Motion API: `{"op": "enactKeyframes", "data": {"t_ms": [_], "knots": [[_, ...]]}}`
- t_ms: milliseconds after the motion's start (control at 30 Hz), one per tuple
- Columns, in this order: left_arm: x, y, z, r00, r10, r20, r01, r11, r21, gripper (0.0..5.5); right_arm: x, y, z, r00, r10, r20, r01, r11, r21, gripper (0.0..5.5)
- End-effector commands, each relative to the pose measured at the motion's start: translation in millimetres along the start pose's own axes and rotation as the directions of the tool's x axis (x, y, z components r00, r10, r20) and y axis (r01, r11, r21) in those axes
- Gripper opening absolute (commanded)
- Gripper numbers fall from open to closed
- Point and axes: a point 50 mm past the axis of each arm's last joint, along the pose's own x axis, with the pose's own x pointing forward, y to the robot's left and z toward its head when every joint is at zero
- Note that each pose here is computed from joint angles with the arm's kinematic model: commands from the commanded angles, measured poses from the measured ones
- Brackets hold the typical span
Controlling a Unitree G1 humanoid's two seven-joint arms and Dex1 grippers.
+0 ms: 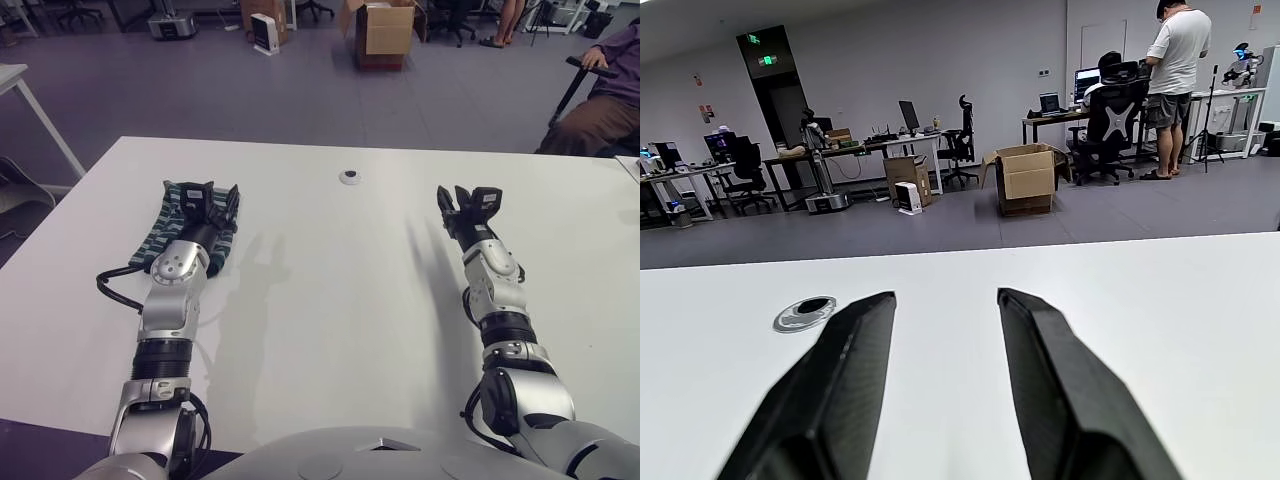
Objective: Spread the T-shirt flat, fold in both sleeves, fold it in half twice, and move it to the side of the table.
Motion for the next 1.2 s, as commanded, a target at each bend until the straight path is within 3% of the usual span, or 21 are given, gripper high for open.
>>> {"op": "enactKeyframes", "data": {"t_ms": [33, 500, 900, 1200], "knots": [[3, -1, 1, 1.000, -0.011, -0.008, 0.011, 1.000, 0.017, 2.39, -4, -7, -1, 0.999, -0.032, 0.008, 0.032, 0.999, 0.004, 1.89], [4, -10, 1, 1.000, -0.010, -0.011, 0.010, 0.999, 0.033, 2.39, -1, -3, -4, 0.998, -0.058, -0.003, 0.058, 0.998, -0.005, 1.89], [10, -16, 10, 1.000, -0.018, 0.001, 0.018, 1.000, 0.019, 2.39, 1, 15, -4, 0.999, 0.027, 0.046, -0.035, 0.983, 0.180, 1.89], [8, -25, 7, 0.999, -0.033, -0.018, 0.033, 0.999, 0.026, 2.39, -3, 22, -7, 0.998, 0.047, 0.052, -0.057, 0.974, 0.221, 1.89]]}}
